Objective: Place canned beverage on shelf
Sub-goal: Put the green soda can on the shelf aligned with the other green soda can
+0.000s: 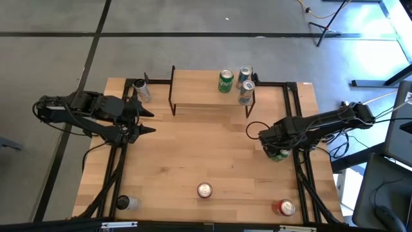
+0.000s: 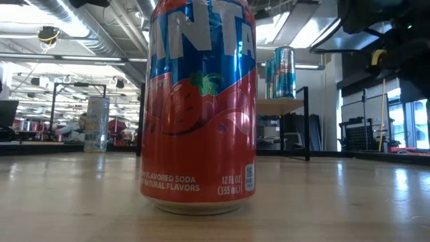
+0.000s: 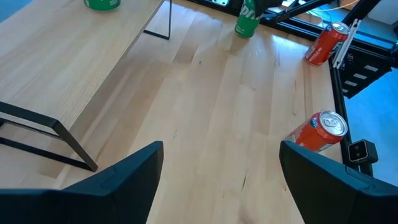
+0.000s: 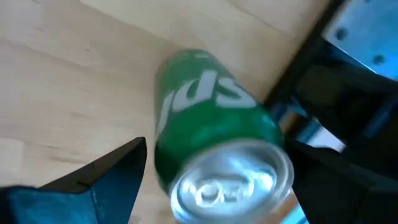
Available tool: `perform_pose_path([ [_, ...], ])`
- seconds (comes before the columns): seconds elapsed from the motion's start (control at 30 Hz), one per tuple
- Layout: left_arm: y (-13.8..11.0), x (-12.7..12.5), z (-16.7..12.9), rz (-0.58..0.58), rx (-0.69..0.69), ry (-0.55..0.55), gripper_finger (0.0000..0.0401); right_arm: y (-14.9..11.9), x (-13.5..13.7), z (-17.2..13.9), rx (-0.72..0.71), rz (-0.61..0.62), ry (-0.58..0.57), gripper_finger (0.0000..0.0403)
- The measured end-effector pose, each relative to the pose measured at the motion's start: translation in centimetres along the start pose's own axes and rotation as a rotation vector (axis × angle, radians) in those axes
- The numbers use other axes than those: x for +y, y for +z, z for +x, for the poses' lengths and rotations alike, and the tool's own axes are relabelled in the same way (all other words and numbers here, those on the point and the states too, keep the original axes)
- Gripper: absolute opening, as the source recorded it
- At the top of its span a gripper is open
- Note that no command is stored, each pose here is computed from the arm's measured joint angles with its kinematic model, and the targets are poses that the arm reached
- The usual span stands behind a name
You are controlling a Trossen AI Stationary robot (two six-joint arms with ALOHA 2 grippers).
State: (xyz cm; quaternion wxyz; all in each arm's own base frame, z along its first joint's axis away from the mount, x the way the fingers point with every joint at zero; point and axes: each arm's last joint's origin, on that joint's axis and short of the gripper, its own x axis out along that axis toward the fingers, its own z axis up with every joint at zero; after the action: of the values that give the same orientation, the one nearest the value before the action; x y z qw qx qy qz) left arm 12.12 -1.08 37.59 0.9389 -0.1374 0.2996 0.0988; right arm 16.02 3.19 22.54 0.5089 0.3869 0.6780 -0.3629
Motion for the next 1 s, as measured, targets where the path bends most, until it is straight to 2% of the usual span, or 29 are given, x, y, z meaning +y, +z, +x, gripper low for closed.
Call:
perform_pose_path([
  [0.17, 0.0, 0.0, 0.0, 0.000, -0.001, 0.000, 0.0308, 0.2, 0.3, 1.0, -0.001, -0.020, 0.034, 0.0343],
  [0.33, 0.0, 0.0, 0.0, 0.000, -0.001, 0.000, 0.0308, 0.3, 0.7, 0.9, -0.003, -0.064, 0.079, 0.0272],
  [0.6, 0.0, 0.0, 0.0, 0.000, 0.000, 0.000, 0.0308, 0.6, 2.5, -1.5, -0.139, -0.202, 0.236, 0.0272],
  [0.7, 0.0, 0.0, 0.0, 0.000, -0.001, 0.000, 0.0308, 0.9, 4.2, -2.9, -0.240, -0.286, 0.358, 0.0272],
  [0.83, 0.0, 0.0, 0.0, 0.000, -0.001, 0.000, 0.0309, 1.5, 6.8, -4.7, -0.360, -0.409, 0.451, 0.0272],
  [1.0, 0.1, 0.0, 0.0, -0.001, -0.008, -0.003, 0.0309, 2.5, 10.7, -6.5, -0.445, -0.555, 0.405, 0.0272],
])
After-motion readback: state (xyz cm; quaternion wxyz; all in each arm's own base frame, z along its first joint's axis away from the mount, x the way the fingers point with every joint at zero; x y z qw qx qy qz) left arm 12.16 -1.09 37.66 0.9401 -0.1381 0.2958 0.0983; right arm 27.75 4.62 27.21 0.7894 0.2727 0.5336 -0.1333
